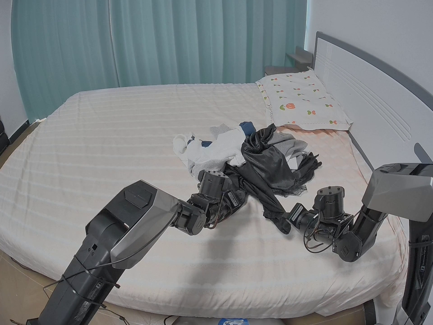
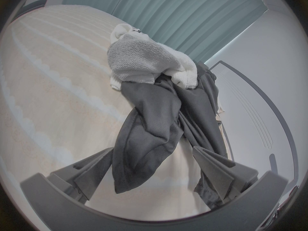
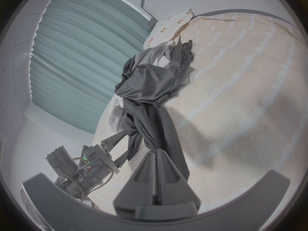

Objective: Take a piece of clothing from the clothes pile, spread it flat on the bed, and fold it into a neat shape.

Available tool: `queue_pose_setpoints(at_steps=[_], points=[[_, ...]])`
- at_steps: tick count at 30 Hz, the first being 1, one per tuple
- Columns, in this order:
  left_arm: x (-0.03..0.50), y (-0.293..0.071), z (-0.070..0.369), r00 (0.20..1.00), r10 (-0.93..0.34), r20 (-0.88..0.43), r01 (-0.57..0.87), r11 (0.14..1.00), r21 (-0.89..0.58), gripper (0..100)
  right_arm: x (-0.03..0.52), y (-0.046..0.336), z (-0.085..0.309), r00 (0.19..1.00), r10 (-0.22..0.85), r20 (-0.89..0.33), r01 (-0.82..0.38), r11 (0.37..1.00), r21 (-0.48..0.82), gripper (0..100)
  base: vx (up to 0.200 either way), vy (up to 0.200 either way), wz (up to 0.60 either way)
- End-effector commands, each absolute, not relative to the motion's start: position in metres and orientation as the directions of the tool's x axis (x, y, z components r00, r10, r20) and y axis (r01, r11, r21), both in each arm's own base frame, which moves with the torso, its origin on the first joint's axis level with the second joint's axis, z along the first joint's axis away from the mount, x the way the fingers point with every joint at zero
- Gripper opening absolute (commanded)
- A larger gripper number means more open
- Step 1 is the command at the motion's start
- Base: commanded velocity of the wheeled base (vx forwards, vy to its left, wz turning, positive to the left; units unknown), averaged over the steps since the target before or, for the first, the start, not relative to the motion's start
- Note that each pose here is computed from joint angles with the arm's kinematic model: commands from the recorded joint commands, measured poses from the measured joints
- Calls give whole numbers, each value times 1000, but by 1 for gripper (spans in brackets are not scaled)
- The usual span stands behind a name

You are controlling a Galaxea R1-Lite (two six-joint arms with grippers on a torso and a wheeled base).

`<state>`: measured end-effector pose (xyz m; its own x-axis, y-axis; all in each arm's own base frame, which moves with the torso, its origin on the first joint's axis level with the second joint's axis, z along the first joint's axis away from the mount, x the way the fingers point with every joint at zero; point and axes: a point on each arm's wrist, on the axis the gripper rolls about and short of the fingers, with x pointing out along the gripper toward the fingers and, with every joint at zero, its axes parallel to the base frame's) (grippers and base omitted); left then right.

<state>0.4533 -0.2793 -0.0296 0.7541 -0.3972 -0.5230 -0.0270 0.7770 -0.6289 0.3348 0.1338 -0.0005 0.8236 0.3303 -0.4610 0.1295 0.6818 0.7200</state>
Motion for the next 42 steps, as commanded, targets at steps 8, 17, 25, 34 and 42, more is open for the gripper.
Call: queue_pose_setpoints(at_steps=[8, 17, 25, 34, 42], points=[[458, -281, -30, 720, -373, -585, -86, 788, -609, 0, 334, 138, -4, 817, 340, -466, 124, 685, 718, 0, 0, 0, 0], [454, -277, -27, 679, -345, -648, -169, 786, -595, 0, 330, 138, -1, 834, 359, -419, 86, 666, 741, 0, 0, 0, 0], [447, -251, 40, 717, -354, -600, -196, 724, -661, 0, 319, 133, 16, 871, 386, -303, -7, 629, 778, 0, 0, 0, 0], [381, -217, 140, 739, -516, -433, -30, 617, -787, 0, 309, 114, 99, 921, 388, -37, -200, 552, 809, 0, 0, 0, 0], [307, -172, 222, 814, -560, -157, 182, 502, -846, 0, 268, 92, 197, 808, 523, 270, -522, 426, 739, 0, 0, 0, 0]])
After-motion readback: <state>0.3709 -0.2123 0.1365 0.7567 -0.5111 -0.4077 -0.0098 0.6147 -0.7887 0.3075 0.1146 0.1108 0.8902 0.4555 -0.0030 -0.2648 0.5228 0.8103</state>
